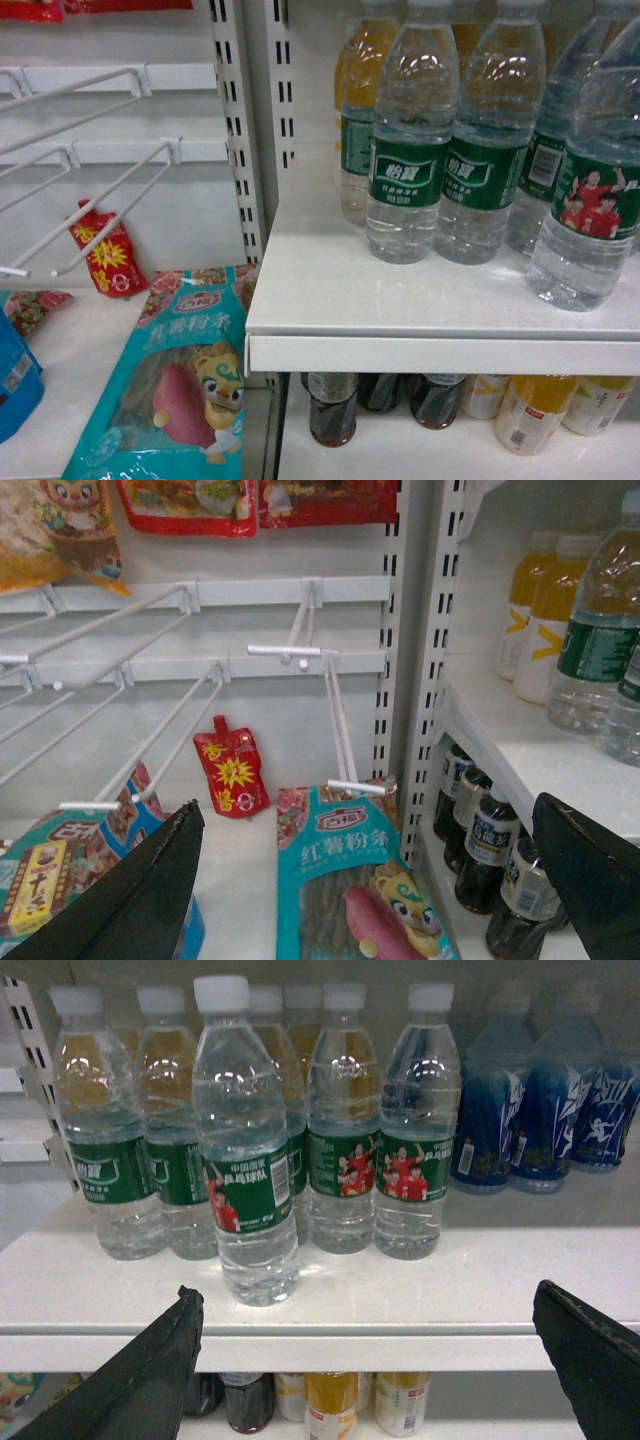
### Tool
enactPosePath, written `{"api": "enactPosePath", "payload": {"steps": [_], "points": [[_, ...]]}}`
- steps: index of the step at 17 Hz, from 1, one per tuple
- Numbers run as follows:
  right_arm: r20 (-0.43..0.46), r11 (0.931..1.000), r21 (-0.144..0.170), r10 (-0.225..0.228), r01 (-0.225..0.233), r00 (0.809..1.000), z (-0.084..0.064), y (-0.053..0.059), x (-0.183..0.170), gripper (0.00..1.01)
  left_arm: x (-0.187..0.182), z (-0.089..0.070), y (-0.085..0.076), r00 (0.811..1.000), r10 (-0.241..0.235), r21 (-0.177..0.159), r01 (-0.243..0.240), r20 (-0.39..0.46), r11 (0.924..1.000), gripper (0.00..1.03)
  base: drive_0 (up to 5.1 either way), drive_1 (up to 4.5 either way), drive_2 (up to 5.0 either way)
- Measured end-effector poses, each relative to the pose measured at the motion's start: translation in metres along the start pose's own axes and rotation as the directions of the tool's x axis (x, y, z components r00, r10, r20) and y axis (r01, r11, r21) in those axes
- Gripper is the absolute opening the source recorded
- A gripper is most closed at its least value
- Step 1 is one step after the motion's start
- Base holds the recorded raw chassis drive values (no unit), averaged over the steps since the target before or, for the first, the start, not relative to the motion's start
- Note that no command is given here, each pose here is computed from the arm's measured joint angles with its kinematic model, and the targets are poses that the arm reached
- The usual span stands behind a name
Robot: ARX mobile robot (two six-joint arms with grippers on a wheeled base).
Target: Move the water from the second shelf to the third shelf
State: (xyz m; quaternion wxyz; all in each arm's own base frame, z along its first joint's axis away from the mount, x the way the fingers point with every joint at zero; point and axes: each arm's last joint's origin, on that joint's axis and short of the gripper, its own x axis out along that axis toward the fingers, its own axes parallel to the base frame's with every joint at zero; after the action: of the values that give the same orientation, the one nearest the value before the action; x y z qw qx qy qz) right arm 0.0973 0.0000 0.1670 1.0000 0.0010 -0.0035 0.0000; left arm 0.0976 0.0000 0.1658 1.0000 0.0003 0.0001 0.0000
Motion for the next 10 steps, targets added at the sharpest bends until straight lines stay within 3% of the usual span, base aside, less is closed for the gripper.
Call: {"api": "enactPosePath", "payload": {"steps": [10], "points": [[-0.004, 1.0000, 0.000, 0.000, 0.000, 1.000, -0.0004, 0.0000, 0.0000, 0.98, 0.0000, -0.0001, 0.0000, 1.000, 0.000, 0.000, 0.000, -0.001, 1.0000, 0.98, 0.0, 0.00, 0.0]]}}
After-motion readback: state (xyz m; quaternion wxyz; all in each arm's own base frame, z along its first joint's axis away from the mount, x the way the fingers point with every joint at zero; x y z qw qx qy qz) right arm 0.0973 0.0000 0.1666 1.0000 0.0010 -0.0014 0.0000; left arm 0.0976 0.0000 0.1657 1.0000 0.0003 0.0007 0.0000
